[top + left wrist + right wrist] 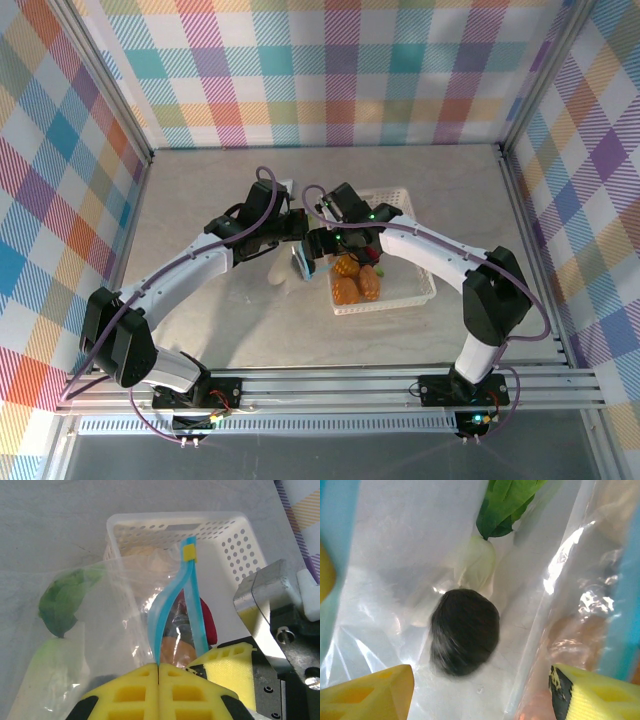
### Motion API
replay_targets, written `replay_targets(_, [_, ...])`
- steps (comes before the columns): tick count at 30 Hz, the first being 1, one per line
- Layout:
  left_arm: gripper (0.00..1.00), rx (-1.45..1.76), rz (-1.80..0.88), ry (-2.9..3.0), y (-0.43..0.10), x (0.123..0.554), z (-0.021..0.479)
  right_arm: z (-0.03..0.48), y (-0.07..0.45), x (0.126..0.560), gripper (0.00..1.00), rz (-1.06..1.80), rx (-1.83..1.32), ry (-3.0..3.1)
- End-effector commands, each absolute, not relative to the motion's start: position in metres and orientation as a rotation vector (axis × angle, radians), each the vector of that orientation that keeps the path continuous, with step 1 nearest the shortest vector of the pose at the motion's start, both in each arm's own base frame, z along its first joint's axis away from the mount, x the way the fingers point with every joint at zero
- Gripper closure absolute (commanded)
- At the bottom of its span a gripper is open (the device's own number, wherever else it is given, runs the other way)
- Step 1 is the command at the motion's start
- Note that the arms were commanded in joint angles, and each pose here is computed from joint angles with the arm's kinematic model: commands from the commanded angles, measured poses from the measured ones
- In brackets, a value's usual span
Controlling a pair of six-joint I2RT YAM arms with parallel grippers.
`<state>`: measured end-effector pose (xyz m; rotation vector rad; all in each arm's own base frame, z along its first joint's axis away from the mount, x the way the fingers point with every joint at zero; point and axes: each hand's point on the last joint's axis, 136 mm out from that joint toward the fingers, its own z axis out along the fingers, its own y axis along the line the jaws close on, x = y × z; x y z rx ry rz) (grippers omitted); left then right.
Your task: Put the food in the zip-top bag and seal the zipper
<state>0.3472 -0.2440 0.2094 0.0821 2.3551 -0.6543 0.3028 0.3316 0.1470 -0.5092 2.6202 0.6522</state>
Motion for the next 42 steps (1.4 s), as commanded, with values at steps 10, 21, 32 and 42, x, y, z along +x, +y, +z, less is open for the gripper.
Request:
replay_targets(10, [0.99, 0.087, -0.624, 2.329, -0.231, 0.340, 0.227, 0.197, 0.277, 0.308, 0.27, 0.477, -0.443, 2.533])
replay_targets(21, [0.99, 0.095, -0.615, 2.337, -0.229, 0.339, 0.224, 0.142, 0.199, 0.291, 0.30, 0.292, -0.273, 2.735])
replay_targets(32, [0.99, 0.096, -0.615, 2.342, -0.229, 0.340, 0.224, 0.082, 0.210, 0.256, 0.29, 0.422, -0.228, 2.954])
replay_targets(42, [0.99, 0.099, -0.626, 2.339, -0.231, 0.340, 0.225, 0.062, 0.214, 0.252, 0.29, 0.417, -0.223, 3.006])
